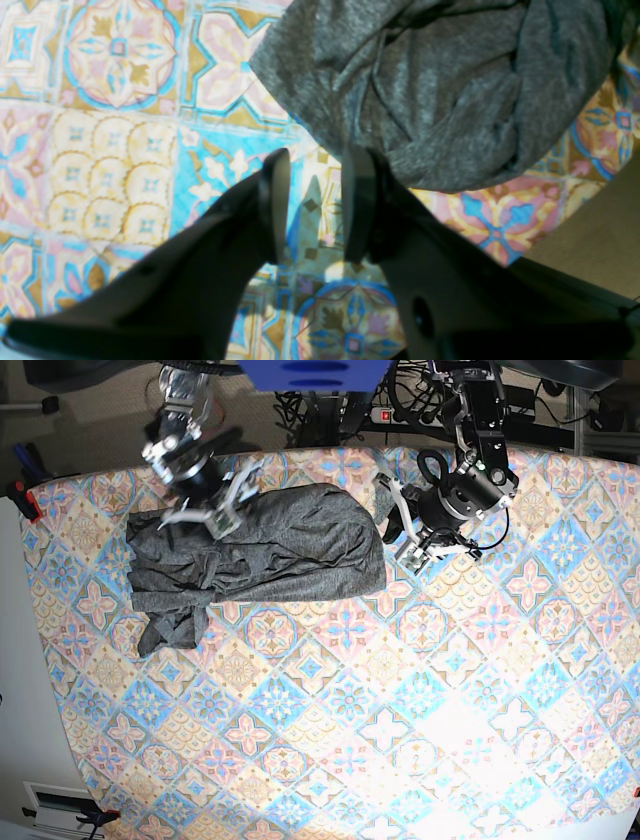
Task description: Layout the t-shirt on the table in an organized manner, then fold the t-shirt properly
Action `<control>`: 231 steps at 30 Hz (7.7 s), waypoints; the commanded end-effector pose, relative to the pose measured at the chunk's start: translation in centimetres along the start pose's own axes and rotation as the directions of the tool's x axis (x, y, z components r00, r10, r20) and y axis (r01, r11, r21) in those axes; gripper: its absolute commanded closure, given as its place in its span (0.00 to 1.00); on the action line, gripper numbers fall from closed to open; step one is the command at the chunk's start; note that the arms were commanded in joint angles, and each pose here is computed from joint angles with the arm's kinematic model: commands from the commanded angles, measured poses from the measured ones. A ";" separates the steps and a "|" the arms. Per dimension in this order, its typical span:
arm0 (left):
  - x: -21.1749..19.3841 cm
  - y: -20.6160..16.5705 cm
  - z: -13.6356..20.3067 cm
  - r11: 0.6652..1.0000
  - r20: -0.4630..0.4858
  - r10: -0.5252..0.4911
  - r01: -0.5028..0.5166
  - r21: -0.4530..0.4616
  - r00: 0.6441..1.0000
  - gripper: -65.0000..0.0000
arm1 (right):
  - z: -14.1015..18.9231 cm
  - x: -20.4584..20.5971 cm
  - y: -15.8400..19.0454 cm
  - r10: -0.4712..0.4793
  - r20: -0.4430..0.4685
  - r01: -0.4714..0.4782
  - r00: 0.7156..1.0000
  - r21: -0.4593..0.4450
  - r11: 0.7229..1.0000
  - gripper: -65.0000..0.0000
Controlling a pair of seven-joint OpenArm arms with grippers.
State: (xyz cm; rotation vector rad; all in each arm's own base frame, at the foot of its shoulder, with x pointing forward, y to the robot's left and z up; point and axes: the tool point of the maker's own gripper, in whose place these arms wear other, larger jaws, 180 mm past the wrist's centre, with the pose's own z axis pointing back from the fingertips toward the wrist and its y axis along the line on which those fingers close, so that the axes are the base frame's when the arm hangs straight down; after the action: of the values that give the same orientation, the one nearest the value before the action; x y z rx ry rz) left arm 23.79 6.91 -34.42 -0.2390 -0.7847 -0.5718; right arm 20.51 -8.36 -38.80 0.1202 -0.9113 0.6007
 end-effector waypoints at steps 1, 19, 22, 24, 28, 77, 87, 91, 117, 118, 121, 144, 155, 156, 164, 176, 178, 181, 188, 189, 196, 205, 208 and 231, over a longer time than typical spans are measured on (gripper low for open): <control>1.1 0.0 0.2 1.000 0.041 -0.004 0.004 0.002 0.999 0.73 | 0.0 2.9 0.0 0.002 0.117 -0.002 0.993 0.000 1.000 0.46; 5.5 -5.2 1.2 0.970 0.232 0.103 -0.046 -0.239 0.967 0.55 | 3.9 4.4 -10.1 -0.020 0.308 0.108 0.951 -0.269 0.957 0.55; 6.9 -6.2 2.7 0.931 0.300 0.174 -0.058 -0.359 0.938 0.39 | 4.8 3.9 -11.3 -0.040 0.320 0.142 0.947 -0.303 0.942 0.44; 7.0 -6.3 3.5 0.912 0.314 0.189 -0.047 -0.408 0.931 0.39 | 4.9 3.6 -11.6 -0.040 0.314 0.143 0.949 -0.311 0.940 0.43; 5.2 -4.9 3.9 0.889 0.271 0.214 -0.072 -0.453 0.939 0.38 | 5.2 3.2 -12.0 -0.043 0.308 0.147 0.951 -0.323 0.935 0.43; 1.5 1.1 3.0 0.870 0.244 0.476 -0.412 -0.270 0.845 0.38 | 7.0 1.4 -14.0 -0.050 0.273 0.160 0.961 -0.397 0.904 0.43; -1.8 0.8 -1.7 0.798 0.082 0.584 -0.552 -0.242 0.808 0.38 | 7.0 1.4 -14.0 -0.050 0.272 0.159 0.961 -0.398 0.904 0.43; -1.7 0.5 -2.9 0.798 0.062 0.588 -0.567 -0.202 0.806 0.38 | 7.0 1.4 -14.0 -0.050 0.271 0.159 0.961 -0.399 0.903 0.43; -0.3 -12.8 -10.6 0.807 -0.202 0.377 -0.428 -0.408 0.904 0.38 | 8.9 -0.3 -15.7 -0.060 0.242 0.171 0.968 -0.467 0.868 0.43; -0.7 -12.9 -10.9 0.803 -0.218 0.379 -0.436 -0.407 0.900 0.38 | 8.9 -0.3 -15.7 -0.060 0.242 0.171 0.968 -0.467 0.868 0.43; -1.1 -12.9 -12.0 0.786 -0.225 0.407 -0.465 -0.407 0.885 0.39 | 8.9 -0.3 -15.7 -0.060 0.242 0.171 0.968 -0.467 0.868 0.43; -5.4 1.7 -11.5 0.793 -0.207 0.564 -0.595 -0.133 0.799 1.00 | 9.9 0.7 -18.4 -0.039 0.280 0.190 0.959 -0.536 0.823 0.43; -1.4 6.5 -7.5 0.893 -0.117 0.436 -0.445 -0.063 0.892 1.00 | 10.0 0.8 -18.6 -0.037 0.284 0.192 0.958 -0.540 0.819 0.43; -0.7 6.6 -7.2 0.902 -0.106 0.419 -0.427 -0.062 0.902 1.00 | 10.0 0.8 -18.6 -0.037 0.284 0.192 0.958 -0.540 0.819 0.43; 5.1 1.9 -6.1 0.960 -0.068 0.227 -0.235 -0.150 0.972 1.00 | 10.0 0.8 -18.6 -0.037 0.284 0.192 0.958 -0.540 0.819 0.43; 9.9 -8.9 -8.4 0.958 -0.117 0.087 -0.115 -0.263 0.989 1.00 | 10.0 0.7 -18.6 -0.039 0.281 0.191 0.959 -0.541 0.819 0.43; 11.3 -10.3 -8.4 0.954 -0.098 0.077 -0.102 -0.283 0.992 1.00 | 10.1 0.7 -18.6 -0.039 0.279 0.191 0.959 -0.541 0.819 0.43; 12.3 -12.5 -8.3 0.945 -0.091 0.063 -0.089 -0.314 0.994 1.00 | 10.1 0.7 -18.6 -0.039 0.279 0.191 0.959 -0.541 0.819 0.43; 13.7 -15.6 -8.1 0.943 -0.093 0.040 -0.069 -0.325 0.995 1.00 | 10.1 0.6 -18.5 -0.040 0.278 0.191 0.960 -0.540 0.820 0.43; 14.0 -15.5 -8.1 0.945 -0.089 0.041 -0.067 -0.321 0.995 1.00 | 10.1 0.6 -18.5 -0.040 0.278 0.191 0.960 -0.540 0.820 0.43; 12.2 -14.9 -10.6 0.950 -0.194 0.029 -0.087 -0.298 0.981 1.00 | 10.1 0.6 -18.5 -0.040 0.278 0.191 0.960 -0.540 0.820 0.43; 12.9 -19.5 -10.9 0.926 -0.116 -0.048 0.001 -0.378 0.992 0.49 | 10.0 0.7 -18.6 -0.040 0.280 0.192 0.959 -0.540 0.819 0.43; 14.3 -20.8 -11.0 0.918 -0.022 -0.048 0.035 -0.395 0.999 0.53 | 10.0 0.7 -18.6 -0.039 0.280 0.191 0.959 -0.541 0.819 0.43; 17.0 -17.2 -3.6 0.932 0.429 0.107 0.060 -0.357 0.897 0.68 | 9.9 0.4 -18.5 -0.047 0.279 0.197 0.959 -0.537 0.820 0.43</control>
State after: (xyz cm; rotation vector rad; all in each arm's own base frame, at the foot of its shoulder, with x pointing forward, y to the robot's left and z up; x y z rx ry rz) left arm 25.21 -14.98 -26.83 -0.7080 -1.0467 -0.6579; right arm 23.22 -26.83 -31.04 -0.2727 -1.2311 0.1708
